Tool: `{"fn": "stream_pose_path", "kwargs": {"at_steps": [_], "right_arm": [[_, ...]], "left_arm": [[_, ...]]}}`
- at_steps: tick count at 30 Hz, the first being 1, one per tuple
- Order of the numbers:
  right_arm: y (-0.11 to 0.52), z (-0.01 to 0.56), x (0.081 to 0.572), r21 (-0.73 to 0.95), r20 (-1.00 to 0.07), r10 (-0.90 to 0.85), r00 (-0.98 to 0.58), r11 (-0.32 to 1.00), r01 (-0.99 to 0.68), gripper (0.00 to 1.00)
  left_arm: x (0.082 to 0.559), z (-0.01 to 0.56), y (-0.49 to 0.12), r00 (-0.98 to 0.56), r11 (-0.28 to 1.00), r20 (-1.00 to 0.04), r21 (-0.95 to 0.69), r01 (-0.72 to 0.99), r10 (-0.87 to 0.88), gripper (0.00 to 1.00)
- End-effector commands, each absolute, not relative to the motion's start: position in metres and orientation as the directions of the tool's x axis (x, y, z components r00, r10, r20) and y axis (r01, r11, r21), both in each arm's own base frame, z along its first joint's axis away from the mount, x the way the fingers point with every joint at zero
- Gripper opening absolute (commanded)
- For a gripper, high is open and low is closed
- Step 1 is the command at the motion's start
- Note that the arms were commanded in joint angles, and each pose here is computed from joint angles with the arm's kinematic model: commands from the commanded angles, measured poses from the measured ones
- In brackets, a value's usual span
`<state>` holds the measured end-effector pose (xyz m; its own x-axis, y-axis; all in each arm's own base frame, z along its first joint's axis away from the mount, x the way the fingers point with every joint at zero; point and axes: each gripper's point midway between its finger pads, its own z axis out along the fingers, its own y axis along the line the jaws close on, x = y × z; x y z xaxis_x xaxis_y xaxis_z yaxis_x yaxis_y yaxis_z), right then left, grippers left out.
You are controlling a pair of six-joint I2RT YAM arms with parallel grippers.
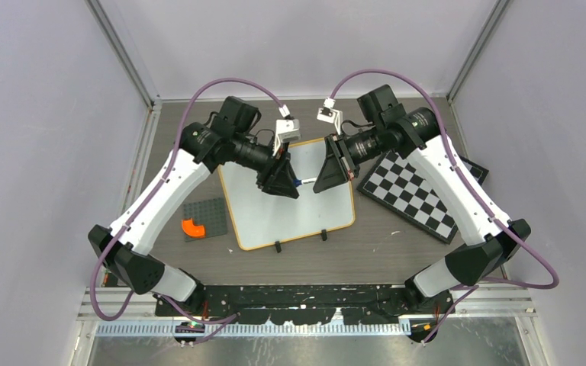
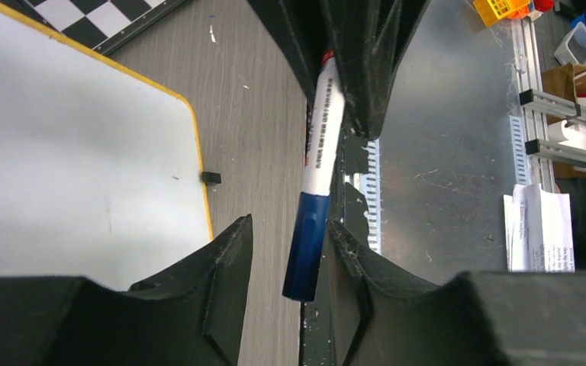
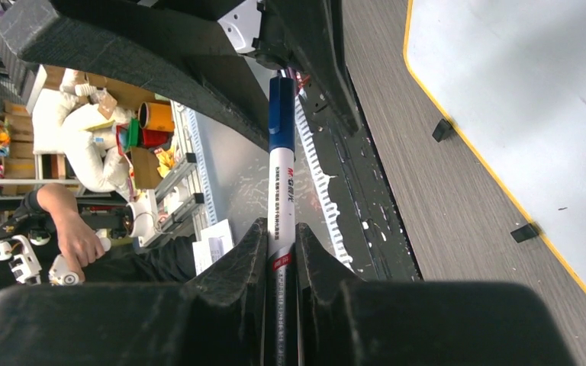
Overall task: Write a sentence on the whiteboard
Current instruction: Pass from the left arm to the right, then open the pen cap from the whiteboard marker, then place the pen cap at the center of the board.
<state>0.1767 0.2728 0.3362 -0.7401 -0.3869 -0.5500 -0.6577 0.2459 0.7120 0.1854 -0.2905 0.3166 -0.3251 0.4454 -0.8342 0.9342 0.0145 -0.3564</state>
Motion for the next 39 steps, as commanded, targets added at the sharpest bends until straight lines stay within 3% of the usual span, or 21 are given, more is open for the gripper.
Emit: {"fn": "stream_pose_path", "kwargs": {"at_steps": [1, 6, 11, 30, 32, 35, 39], "right_arm": [[0.272, 0.343, 0.175, 0.689, -0.576, -0.395, -0.716, 0.237, -0.685, 0.00], [0.271, 0.339, 0.176, 0.686, -0.575, -0.406, -0.711, 0.235, -0.689, 0.00], [0.269, 0.342, 0.176, 0.676, -0.586, -0.401, -0.704, 0.236, -0.698, 0.00], [0.199, 0.352, 0.193, 0.656, -0.599, -0.331, -0.729, 0.319, -0.684, 0.00], [0.196, 0.351, 0.192, 0.661, -0.597, -0.322, -0.734, 0.321, -0.678, 0.00], [0.195, 0.347, 0.187, 0.662, -0.597, -0.317, -0.737, 0.322, -0.676, 0.00], [0.194, 0.340, 0.189, 0.657, -0.601, -0.298, -0.742, 0.344, -0.671, 0.00]], "left_arm": [[0.185, 0.331, -0.283, -0.287, 0.038, -0.862, -0.299, 0.953, 0.418, 0.42], [0.178, 0.336, -0.286, -0.303, -0.006, -0.864, -0.334, 0.943, 0.402, 0.33], [0.177, 0.335, -0.285, -0.315, -0.018, -0.861, -0.351, 0.936, 0.399, 0.01], [0.197, 0.319, -0.227, -0.420, 0.140, -0.818, -0.399, 0.906, 0.393, 0.00], [0.213, 0.332, -0.212, -0.439, 0.195, -0.840, -0.395, 0.898, 0.320, 0.00], [0.257, 0.343, -0.167, -0.455, 0.401, -0.870, -0.353, 0.845, 0.193, 0.00], [0.303, 0.322, -0.092, -0.484, 0.686, -0.863, -0.263, 0.678, 0.148, 0.00]]}}
